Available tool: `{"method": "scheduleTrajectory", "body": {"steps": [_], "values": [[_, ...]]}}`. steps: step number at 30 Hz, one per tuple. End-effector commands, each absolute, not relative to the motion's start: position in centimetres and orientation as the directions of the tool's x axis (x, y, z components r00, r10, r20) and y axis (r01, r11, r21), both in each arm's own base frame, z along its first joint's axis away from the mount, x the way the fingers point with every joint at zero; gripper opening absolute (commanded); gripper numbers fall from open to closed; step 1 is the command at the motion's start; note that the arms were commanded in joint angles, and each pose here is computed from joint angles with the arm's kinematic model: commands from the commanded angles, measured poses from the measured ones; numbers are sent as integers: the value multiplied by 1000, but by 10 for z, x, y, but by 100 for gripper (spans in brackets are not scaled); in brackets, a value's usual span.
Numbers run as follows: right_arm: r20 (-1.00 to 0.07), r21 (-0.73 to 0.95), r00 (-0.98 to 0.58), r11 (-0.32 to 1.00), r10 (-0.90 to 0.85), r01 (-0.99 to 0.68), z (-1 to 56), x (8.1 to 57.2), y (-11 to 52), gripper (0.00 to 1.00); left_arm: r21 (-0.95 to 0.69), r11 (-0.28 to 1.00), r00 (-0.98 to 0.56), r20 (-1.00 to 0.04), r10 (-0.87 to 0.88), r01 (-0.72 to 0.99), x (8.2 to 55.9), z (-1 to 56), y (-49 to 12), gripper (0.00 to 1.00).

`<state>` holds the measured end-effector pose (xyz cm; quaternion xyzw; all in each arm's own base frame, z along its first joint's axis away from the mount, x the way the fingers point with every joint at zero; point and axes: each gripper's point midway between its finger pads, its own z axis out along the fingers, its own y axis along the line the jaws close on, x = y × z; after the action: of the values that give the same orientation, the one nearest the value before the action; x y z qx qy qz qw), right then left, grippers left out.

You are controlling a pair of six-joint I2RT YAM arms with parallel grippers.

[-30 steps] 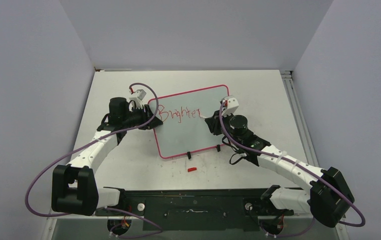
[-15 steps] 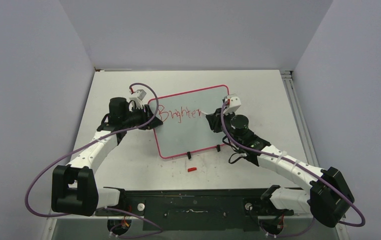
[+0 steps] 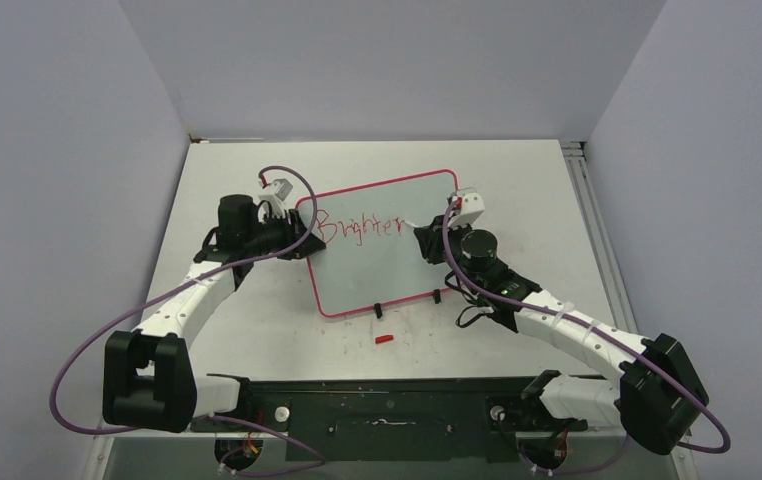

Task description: Write a sentence on the whiteboard

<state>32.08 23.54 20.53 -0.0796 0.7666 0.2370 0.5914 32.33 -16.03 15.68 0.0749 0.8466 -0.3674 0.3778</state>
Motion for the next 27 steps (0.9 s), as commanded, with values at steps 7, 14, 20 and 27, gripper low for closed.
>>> {"method": "scheduleTrajectory", "body": {"steps": [7,14,20,27], "values": [[-946,282,-253,897,202,-340,212,322,221,5,-518,722,-622,-767,-156,458,332,188,-160,34],[-948,285,-246,887,204,-363,218,319,224,5,-519,723,-623,-766,-156,456,332,187,-159,33],[-953,287,-215,869,215,-403,242,314,225,5,-515,734,-626,-764,-158,442,333,186,-157,33],[-959,265,-196,895,205,-360,254,315,204,5,-512,735,-622,-767,-157,446,333,187,-157,34]]}}
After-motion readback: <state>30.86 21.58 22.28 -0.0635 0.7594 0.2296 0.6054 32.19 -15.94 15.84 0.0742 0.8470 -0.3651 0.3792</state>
